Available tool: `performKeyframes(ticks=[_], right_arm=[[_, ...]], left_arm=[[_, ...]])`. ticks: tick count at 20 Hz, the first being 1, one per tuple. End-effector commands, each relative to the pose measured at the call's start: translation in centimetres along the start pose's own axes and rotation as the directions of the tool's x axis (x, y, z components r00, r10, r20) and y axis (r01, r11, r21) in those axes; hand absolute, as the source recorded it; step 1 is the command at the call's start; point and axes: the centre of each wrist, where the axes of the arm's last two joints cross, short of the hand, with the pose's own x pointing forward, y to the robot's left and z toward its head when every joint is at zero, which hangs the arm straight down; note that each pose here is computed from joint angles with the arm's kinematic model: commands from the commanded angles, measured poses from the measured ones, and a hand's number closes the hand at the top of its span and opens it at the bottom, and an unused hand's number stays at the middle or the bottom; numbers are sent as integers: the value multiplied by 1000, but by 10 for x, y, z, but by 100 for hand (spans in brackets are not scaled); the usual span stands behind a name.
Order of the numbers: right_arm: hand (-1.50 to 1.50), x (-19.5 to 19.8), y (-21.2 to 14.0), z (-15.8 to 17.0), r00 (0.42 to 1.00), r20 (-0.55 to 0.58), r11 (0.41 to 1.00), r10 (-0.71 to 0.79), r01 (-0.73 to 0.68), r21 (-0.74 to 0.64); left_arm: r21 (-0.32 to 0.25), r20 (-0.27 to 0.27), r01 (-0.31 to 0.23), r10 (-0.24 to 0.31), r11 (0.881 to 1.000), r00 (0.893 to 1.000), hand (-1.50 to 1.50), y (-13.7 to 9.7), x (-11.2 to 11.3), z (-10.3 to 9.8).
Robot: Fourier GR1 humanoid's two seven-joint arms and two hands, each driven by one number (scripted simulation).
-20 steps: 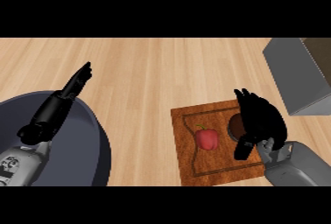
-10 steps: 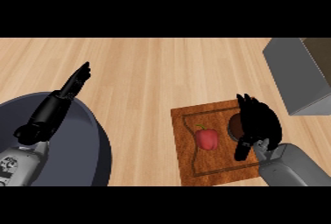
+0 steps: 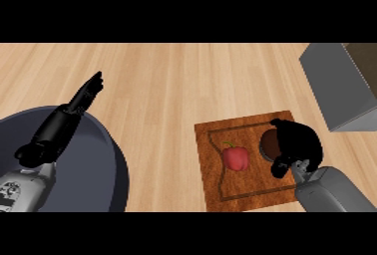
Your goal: Pick the cupcake from the cutting board and place it in the cardboard box
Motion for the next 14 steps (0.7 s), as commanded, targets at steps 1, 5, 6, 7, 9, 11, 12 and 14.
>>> performKeyframes(ticks=[1,5,6,7,9,11,12,14], right_arm=[[150,-5,3,-16,998,45,999,44,-44,1],[150,-7,9,-7,993,79,988,85,-74,-137],[150,10,28,-7,990,98,988,102,-89,-130],[150,0,-12,-13,990,91,982,109,-92,-167],[150,-2,7,-6,987,106,978,121,-100,-185],[150,17,-1,-13,983,118,967,138,-108,-230],[150,17,13,-9,980,136,958,143,-102,-269],[150,43,-37,-50,992,129,966,6,28,-256]], left_arm=[[-4,-34,0,0,1000,999,0,2,1,2],[-11,-24,-17,17,1000,1000,0,-6,-1,-2],[-18,-35,-15,14,1000,999,0,-4,0,-4],[-10,-41,-12,11,1000,999,0,-9,-8,10],[-2,-38,-25,24,1000,999,0,-8,7,-14],[4,-21,4,-3,1000,1000,0,2,-12,6],[-5,-28,-4,3,1000,1000,0,-18,-6,6],[-22,2,-5,5,1000,1000,0,-9,-4,-7]])
